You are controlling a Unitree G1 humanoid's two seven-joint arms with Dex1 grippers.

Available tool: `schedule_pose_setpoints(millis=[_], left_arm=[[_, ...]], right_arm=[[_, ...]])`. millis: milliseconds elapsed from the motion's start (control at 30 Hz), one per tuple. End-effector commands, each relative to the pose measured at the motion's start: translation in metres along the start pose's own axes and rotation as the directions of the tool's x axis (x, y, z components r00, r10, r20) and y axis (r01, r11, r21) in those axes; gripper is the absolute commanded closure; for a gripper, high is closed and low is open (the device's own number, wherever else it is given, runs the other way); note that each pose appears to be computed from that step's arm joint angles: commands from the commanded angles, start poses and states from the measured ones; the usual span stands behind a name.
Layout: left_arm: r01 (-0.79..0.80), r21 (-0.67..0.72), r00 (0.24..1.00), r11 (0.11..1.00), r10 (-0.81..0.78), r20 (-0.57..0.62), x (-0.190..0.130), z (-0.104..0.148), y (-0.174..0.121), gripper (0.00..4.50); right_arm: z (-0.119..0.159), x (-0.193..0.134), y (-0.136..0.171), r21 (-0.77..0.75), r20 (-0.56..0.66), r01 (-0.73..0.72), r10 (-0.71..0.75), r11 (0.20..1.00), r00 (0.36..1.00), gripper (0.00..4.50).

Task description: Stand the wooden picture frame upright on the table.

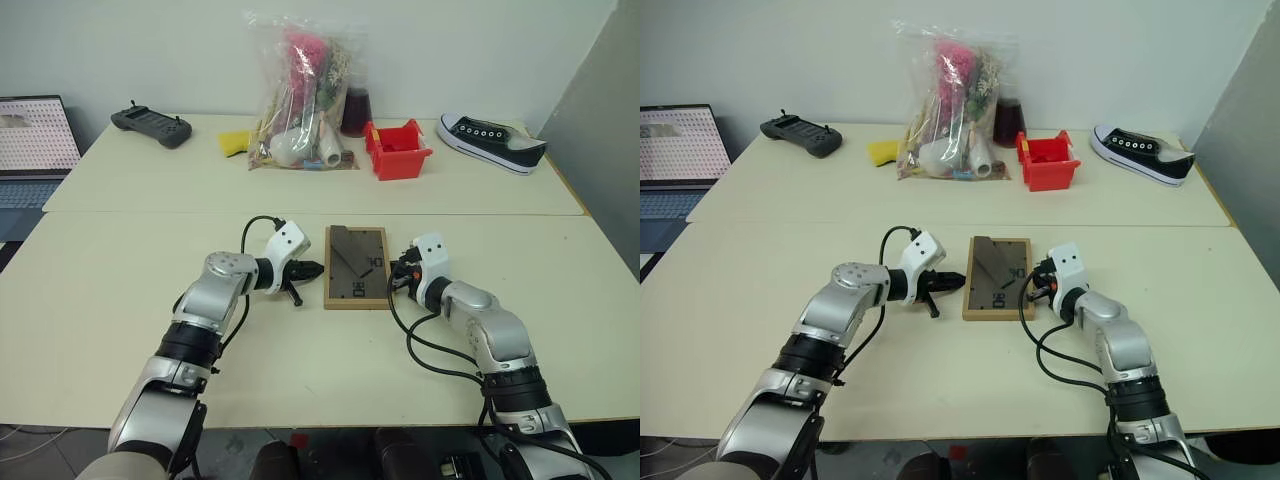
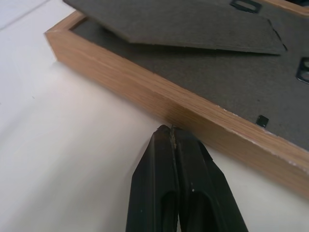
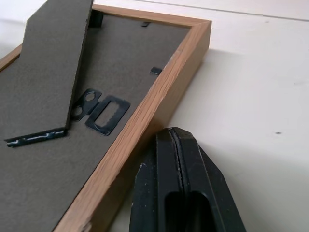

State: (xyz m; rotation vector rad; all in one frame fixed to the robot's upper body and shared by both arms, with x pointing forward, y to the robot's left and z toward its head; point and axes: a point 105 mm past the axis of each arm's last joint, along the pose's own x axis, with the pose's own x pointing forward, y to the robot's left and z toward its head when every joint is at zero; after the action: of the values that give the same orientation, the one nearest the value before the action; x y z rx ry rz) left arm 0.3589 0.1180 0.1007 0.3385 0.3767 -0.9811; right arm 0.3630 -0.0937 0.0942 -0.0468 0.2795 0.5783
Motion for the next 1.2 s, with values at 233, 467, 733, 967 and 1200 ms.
schedule_pose_setpoints(millis=[233,467,733,967,1200], left_arm=[[0.058,0.007,0.998,0.998,-0.058,-0.024,-0.051,-0.004,-0.041,4.46],[0.001,-0.13,0.999,0.992,-0.006,-0.037,-0.074,-0.022,-0.031,4.28],[0.254,-0.699,0.964,0.668,-0.23,0.13,-0.112,-0.016,-0.068,2.82],[0.285,-0.863,0.957,0.417,-0.172,0.233,-0.1,-0.038,-0.073,1.35],[0.25,-0.912,0.967,0.325,-0.125,0.22,-0.057,-0.048,-0.091,0.02]], right_arm=[[-0.004,-0.025,0.035,-0.096,-0.065,-0.22,0.214,0.971,0.975,4.5],[-0.006,-0.031,0.004,-0.209,-0.104,-0.169,0.15,0.963,0.983,4.5],[0.0,-0.022,-0.011,-0.294,-0.125,-0.243,0.215,0.924,0.969,4.5],[0.002,-0.01,-0.002,-0.307,-0.13,-0.299,0.271,0.904,0.954,4.5],[-0.011,-0.011,0.028,-0.264,-0.157,-0.383,0.352,0.885,0.923,4.5]])
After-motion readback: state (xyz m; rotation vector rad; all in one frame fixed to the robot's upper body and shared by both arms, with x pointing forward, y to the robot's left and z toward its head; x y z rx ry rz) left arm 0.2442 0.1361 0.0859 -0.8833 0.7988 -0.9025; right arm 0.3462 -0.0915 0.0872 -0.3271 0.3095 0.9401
